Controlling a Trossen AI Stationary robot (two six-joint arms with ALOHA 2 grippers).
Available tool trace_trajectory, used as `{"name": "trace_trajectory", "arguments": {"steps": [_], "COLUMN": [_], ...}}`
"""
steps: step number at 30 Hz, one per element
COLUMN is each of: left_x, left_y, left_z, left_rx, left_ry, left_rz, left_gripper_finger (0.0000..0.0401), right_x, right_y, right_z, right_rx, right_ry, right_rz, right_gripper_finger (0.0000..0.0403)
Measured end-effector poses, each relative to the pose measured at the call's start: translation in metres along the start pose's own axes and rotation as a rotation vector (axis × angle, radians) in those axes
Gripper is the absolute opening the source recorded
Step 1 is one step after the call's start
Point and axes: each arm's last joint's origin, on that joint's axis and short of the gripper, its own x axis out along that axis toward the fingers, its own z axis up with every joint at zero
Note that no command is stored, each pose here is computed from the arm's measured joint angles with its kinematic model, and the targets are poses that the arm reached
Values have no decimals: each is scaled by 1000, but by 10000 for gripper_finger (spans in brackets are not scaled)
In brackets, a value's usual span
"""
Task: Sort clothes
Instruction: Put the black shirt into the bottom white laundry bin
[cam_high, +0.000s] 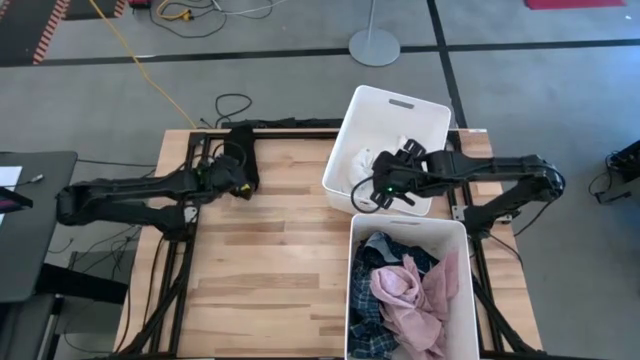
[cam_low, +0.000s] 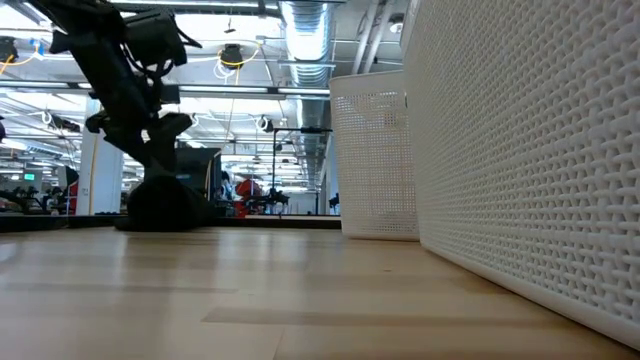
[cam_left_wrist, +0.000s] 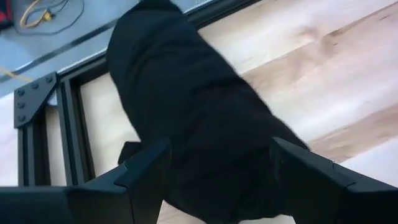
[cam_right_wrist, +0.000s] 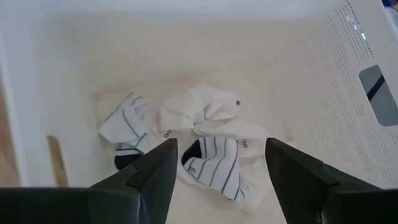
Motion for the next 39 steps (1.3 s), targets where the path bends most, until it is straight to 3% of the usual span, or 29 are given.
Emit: {"name": "trace_trajectory", "arguments": {"steps": [12,20,24,30,39], "left_x": [48,83,89,87,74], "left_y": [-11,-29,-32,-32,-31], "left_z": [-5,-18,-23,-22,-21], "left_rx": [22,180,229,292,338], "left_ry": [193,288,314,317,306], "left_rz": [35,18,23,0,-67], "left_gripper_finger": [266,259,217,93,92], "right_x": [-10,-17,-19,-20,-22], "right_y": [13,21,25,27,29], "right_z": [-2,-2,-2,0,0], "right_rx": [-24,-33,-32,-21,-18], "right_ry": [-55,-90,-108,-130,-143], "right_rz": [24,59,74,83,92], "right_gripper_finger": [258,258,258,258,258]}}
